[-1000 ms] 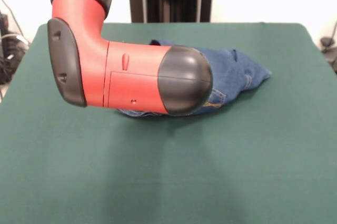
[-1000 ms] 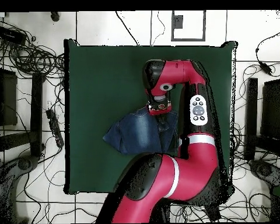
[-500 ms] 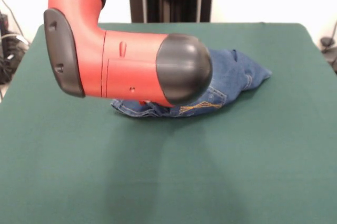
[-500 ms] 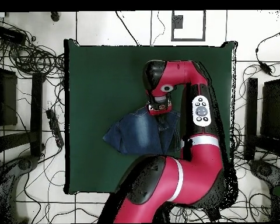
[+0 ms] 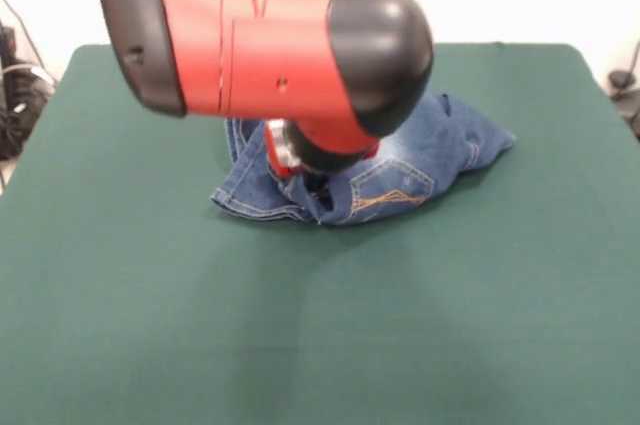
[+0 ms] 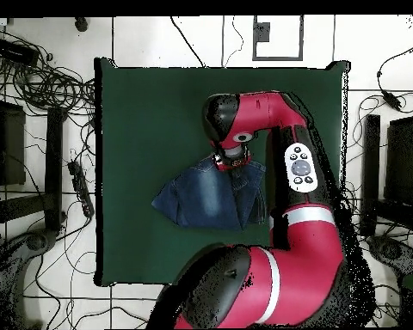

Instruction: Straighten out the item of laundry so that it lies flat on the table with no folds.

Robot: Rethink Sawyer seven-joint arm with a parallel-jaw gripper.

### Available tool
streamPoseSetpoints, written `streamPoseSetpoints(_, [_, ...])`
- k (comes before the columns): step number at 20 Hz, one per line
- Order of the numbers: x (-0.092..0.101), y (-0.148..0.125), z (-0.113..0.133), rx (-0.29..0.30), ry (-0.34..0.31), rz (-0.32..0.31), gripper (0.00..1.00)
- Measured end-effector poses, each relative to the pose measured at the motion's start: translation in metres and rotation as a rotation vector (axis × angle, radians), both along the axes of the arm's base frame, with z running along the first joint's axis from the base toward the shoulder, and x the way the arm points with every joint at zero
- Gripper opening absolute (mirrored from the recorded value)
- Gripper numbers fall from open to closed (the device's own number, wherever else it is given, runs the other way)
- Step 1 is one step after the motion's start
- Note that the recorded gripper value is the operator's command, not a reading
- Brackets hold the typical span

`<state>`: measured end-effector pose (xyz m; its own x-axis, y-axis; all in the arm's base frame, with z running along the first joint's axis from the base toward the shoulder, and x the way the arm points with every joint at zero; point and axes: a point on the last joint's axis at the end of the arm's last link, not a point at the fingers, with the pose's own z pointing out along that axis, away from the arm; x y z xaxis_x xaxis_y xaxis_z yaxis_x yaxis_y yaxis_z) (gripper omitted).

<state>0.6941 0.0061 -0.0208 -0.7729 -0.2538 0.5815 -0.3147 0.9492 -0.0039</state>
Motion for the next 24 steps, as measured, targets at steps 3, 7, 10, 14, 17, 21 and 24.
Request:
streamPoseSetpoints(3, [-0.002, 0.003, 0.016, 0.001, -0.027, 0.02, 0.0])
streamPoseSetpoints(7, [-0.004, 0.006, 0.035, -0.001, -0.04, 0.035, 0.0])
streamPoseSetpoints(10, [-0.007, 0.008, 0.058, -0.009, -0.049, 0.05, 0.0])
streamPoseSetpoints(14, [-0.007, 0.013, 0.083, -0.017, -0.067, 0.065, 0.0])
streamPoseSetpoints(17, [-0.008, 0.019, 0.104, -0.024, -0.083, 0.079, 0.0])
streamPoseSetpoints(21, [-0.009, 0.029, 0.133, -0.03, -0.107, 0.096, 0.0])
streamPoseSetpoints(24, [-0.01, 0.04, 0.161, -0.044, -0.126, 0.116, 0.0])
